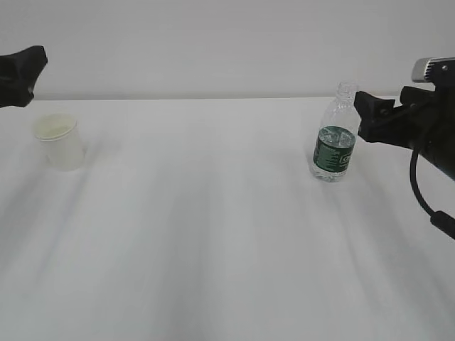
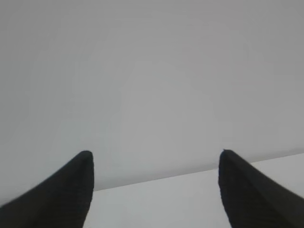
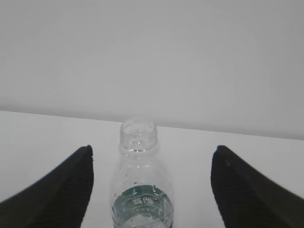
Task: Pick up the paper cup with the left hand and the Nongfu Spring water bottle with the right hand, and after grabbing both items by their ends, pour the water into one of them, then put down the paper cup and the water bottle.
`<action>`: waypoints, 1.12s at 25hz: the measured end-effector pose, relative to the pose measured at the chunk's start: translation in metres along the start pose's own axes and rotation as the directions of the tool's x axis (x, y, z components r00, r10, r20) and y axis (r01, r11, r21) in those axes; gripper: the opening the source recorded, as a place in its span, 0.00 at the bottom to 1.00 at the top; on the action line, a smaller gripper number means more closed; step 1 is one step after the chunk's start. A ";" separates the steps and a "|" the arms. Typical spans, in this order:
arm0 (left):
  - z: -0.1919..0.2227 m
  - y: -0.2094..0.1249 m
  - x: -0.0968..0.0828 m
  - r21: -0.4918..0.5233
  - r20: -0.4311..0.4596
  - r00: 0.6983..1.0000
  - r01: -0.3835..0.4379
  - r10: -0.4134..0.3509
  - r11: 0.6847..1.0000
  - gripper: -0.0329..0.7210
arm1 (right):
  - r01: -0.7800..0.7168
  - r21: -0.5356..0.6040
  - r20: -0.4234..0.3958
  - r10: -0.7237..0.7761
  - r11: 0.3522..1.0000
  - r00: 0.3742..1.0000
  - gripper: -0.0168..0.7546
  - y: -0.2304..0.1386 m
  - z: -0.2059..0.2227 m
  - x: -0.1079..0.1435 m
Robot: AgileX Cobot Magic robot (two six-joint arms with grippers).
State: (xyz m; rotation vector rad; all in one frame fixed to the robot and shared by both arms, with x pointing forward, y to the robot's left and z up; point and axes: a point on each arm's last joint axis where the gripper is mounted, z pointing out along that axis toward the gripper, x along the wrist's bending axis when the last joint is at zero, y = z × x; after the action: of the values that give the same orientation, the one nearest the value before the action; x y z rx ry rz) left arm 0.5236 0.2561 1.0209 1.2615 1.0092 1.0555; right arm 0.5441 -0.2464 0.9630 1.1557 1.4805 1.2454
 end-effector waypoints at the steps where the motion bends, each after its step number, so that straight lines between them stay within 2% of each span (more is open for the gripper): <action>1: -0.003 0.006 0.000 -0.009 -0.003 1.000 -0.001 0.001 1.000 0.82 | 0.001 -0.001 0.001 -0.001 1.000 1.000 0.77 0.005 -0.002 0.000; 10: -0.035 0.051 -0.002 -0.045 -0.021 1.000 -0.022 0.021 0.999 0.82 | 0.007 0.008 0.009 -0.007 1.000 1.000 0.77 0.043 -0.030 -0.002; 19: -0.087 0.094 -0.005 -0.052 -0.055 0.998 -0.041 0.039 0.998 0.82 | 0.014 0.003 0.020 -0.014 1.000 1.000 0.77 0.081 -0.072 -0.003; 28: -0.140 0.117 -0.008 -0.048 -0.089 0.995 -0.046 0.041 0.998 0.82 | 0.044 0.026 0.027 -0.044 0.999 0.999 0.77 0.106 -0.122 -0.004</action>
State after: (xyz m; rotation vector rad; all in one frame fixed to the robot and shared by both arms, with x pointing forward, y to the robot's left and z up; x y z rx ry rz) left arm 0.3797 0.2823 1.1304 1.2102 1.0196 1.1714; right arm 0.4387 -0.2658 1.0848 1.1460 1.4975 1.1800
